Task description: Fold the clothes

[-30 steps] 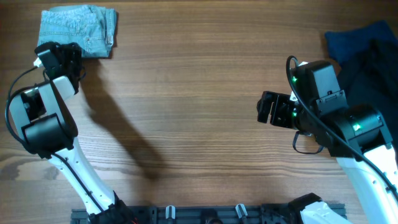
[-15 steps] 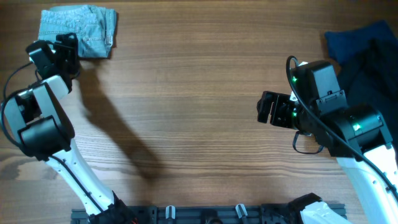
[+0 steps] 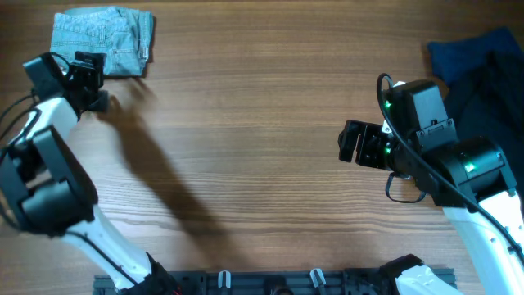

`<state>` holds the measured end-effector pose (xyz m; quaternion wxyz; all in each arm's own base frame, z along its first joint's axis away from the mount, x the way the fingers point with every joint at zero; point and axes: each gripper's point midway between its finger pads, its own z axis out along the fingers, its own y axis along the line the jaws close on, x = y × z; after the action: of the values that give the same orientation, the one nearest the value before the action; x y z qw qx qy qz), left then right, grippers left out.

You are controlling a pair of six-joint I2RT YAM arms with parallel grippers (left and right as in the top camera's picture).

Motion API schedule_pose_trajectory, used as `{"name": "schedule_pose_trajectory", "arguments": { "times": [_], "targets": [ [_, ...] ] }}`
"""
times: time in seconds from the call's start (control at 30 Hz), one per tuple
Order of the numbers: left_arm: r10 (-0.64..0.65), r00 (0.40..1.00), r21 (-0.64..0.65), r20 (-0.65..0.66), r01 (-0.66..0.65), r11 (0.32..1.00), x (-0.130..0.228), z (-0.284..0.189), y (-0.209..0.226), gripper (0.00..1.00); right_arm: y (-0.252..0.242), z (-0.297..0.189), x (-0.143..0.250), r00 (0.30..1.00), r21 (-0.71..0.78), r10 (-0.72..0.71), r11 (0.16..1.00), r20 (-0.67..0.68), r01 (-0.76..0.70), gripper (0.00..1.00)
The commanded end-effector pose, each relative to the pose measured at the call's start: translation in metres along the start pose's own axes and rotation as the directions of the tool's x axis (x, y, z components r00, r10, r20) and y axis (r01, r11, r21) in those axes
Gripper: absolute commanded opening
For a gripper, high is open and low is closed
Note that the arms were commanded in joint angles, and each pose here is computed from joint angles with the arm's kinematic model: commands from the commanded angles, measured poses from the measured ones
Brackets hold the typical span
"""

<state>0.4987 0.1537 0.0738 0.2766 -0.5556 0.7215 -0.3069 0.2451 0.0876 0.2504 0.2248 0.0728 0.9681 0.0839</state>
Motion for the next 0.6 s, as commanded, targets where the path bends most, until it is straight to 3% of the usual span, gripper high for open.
{"name": "schedule_pose_trajectory", "arguments": {
  "times": [0.0,0.23,0.57],
  "targets": [
    [0.106,0.994,0.098,0.04,-0.109,0.989,0.009,-0.075,-0.062,1.0,0.004,-0.002,-0.003,1.0,-0.017,-0.011,1.0,0.003,0.011,1.0],
    [0.123,0.992,0.079,0.034,-0.125,0.989,0.071,-0.21,-0.083,0.99,0.004,-0.002,-0.003,1.0,-0.016,-0.011,1.0,0.003,0.011,1.0],
    [0.346,0.928,0.15,0.141,-0.366,0.919,0.169,-0.361,-0.065,1.0,0.004,-0.002,-0.003,1.0,-0.017,-0.011,1.0,0.004,0.011,1.0]
  ]
}}
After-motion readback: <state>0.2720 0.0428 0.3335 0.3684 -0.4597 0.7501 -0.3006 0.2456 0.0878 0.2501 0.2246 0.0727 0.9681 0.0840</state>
